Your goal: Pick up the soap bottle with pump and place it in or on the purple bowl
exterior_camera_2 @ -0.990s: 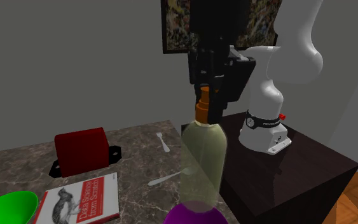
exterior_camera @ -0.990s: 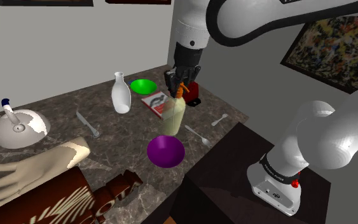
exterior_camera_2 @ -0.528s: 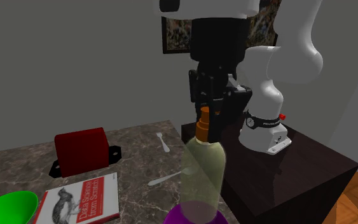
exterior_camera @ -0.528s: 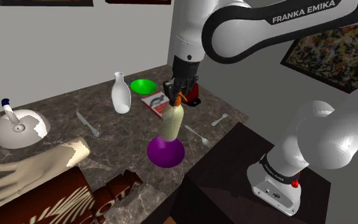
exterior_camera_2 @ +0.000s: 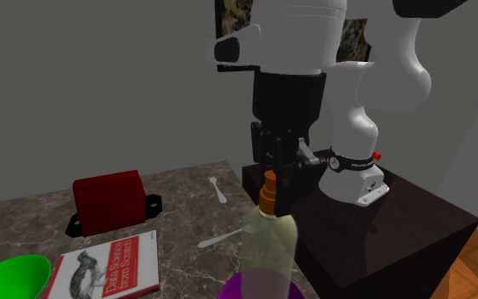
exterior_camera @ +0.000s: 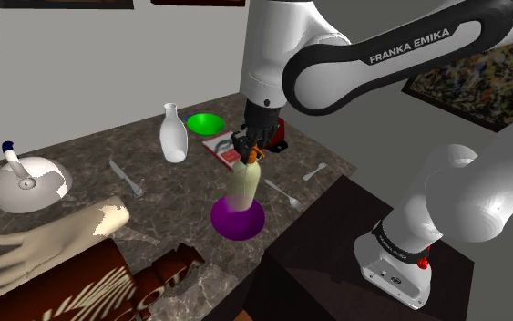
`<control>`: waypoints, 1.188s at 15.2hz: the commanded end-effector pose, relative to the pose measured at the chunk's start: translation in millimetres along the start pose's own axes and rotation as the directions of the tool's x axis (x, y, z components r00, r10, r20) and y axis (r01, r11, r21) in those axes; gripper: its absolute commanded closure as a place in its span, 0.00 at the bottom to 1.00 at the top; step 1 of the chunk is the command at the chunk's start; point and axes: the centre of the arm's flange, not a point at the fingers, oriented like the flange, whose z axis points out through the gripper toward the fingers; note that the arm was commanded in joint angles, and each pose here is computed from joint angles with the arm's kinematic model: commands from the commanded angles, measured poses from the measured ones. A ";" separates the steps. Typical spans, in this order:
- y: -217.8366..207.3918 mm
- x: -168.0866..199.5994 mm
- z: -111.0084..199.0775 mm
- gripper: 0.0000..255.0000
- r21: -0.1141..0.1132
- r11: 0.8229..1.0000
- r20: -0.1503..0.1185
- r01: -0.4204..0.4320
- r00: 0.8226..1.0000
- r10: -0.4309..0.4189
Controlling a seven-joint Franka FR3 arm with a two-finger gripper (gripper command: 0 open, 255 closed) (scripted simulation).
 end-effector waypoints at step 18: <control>1.1 -2.2 76.9 1.00 0.001 1.000 -0.001 0.000 1.000 0.000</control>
